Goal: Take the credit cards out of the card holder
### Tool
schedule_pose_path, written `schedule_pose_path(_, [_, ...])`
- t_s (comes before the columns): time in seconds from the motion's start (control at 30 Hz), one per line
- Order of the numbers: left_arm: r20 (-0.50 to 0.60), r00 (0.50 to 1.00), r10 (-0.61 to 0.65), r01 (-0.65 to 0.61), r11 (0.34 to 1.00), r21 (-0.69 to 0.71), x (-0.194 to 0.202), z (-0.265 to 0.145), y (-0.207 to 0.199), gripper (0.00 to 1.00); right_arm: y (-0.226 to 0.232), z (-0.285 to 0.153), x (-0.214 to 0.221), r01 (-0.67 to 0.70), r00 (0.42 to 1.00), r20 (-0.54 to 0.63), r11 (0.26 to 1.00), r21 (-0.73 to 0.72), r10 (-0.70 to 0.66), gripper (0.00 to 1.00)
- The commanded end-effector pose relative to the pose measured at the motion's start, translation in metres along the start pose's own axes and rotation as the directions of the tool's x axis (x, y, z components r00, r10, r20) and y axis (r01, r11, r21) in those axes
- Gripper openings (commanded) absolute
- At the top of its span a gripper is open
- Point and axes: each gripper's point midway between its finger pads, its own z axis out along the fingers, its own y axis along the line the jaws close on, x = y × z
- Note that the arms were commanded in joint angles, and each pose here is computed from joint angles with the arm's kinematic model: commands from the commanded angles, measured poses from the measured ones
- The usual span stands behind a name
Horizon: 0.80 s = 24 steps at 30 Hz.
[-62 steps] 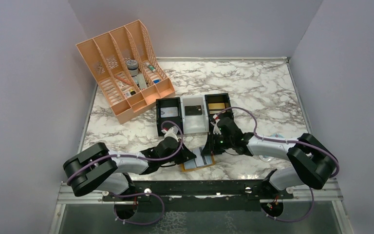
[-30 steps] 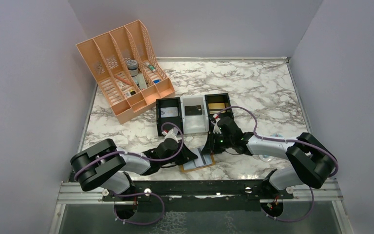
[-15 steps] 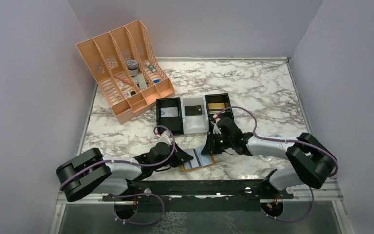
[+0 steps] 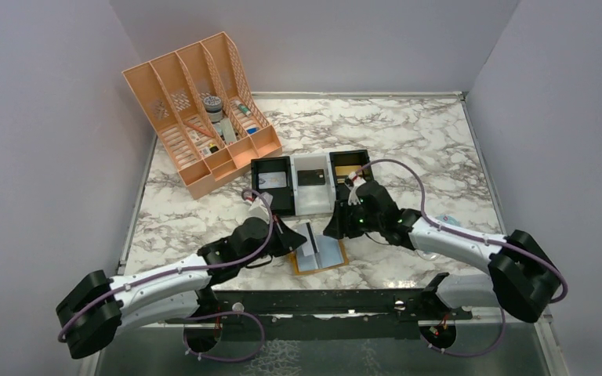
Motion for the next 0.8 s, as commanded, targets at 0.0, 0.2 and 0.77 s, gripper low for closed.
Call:
schedule_pose_path(0.0, [0.016,0.981,0.195,-0.192,0.977,-0.091,-0.023,-0.015,0.004,0.00,0.018,-0.018,-0.056,0.077,0.979,0.189,0.997,0.011,-0.078,0.55])
schedule_pose_path(0.2, [0.005,0.971,0.240,-0.240,0.969,0.063,-0.052,-0.026,-0.014,0.00,0.035,-0.023,-0.075,0.066,0.974,0.222,0.992,-0.110,-0.040,0.63])
schedule_pose_path(0.77, [0.026,0.957,0.289,-0.266,0.837,0.479,-0.059,-0.056,-0.071,0.00,0.120,-0.047,-0.063,0.084,0.996,0.066,0.693,-0.716,-0.052,0.57])
